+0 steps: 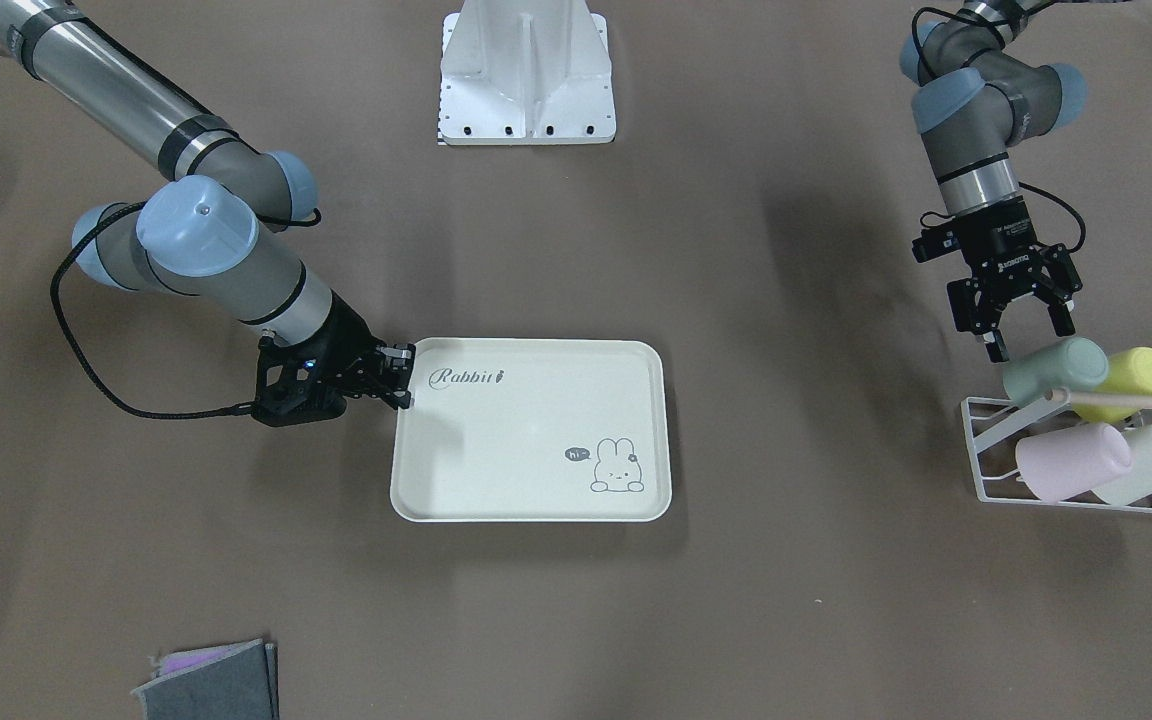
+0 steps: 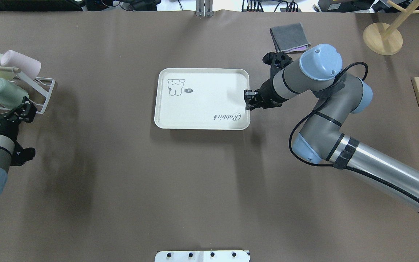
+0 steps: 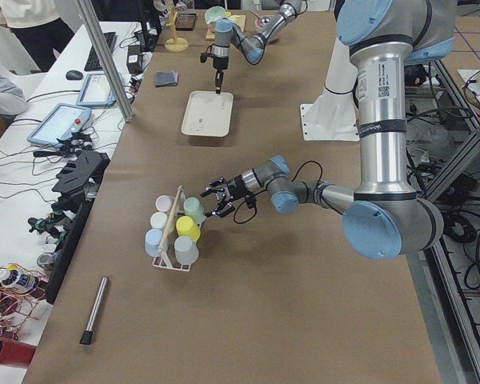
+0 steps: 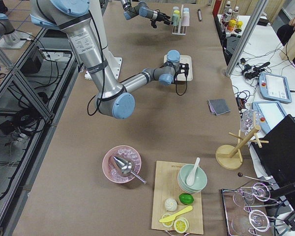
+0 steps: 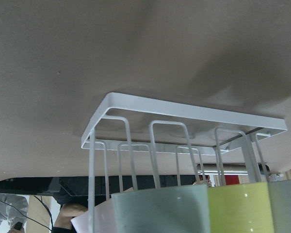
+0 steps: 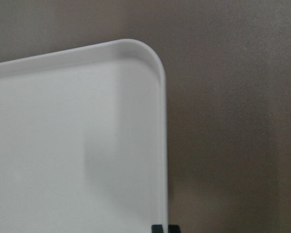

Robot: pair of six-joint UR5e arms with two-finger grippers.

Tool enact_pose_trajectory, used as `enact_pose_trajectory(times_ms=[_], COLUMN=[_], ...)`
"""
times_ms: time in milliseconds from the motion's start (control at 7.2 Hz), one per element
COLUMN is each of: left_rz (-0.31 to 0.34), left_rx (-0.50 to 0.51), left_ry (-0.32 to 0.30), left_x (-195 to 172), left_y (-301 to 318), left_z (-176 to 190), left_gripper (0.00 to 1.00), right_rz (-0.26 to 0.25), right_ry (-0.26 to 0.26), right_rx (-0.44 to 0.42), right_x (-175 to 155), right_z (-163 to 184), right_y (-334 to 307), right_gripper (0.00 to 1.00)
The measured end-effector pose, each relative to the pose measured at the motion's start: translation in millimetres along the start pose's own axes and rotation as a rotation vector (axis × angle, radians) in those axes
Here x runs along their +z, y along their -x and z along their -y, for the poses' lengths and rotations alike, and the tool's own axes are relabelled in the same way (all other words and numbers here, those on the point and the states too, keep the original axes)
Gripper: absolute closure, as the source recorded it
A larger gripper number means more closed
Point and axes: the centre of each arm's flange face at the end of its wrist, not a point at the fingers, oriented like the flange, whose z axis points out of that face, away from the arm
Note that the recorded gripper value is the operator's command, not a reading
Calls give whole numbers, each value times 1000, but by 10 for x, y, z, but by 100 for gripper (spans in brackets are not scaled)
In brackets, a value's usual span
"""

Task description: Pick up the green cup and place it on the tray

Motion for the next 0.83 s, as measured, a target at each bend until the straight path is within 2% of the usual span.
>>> enact_pose_trajectory(times_ms=[278, 417, 556, 833], left_rz=[15, 21, 26, 26], left_rx=[9, 5, 1, 1], left_ry=[2, 4, 6, 28], left_x=[22, 24, 22, 26], left_y=[85, 63, 33, -51], left_z=[9, 8, 0, -15], left_gripper=[2, 2, 2, 2], right_rz=[-6, -10, -13, -21], right_ry=[12, 17, 21, 10], right_rx=[-2, -2, -6, -15], right_x=[82, 118, 145, 174], right_z=[-49, -58, -78, -113], right_y=[-18, -36, -54, -107], right_gripper=[100, 31, 0, 0])
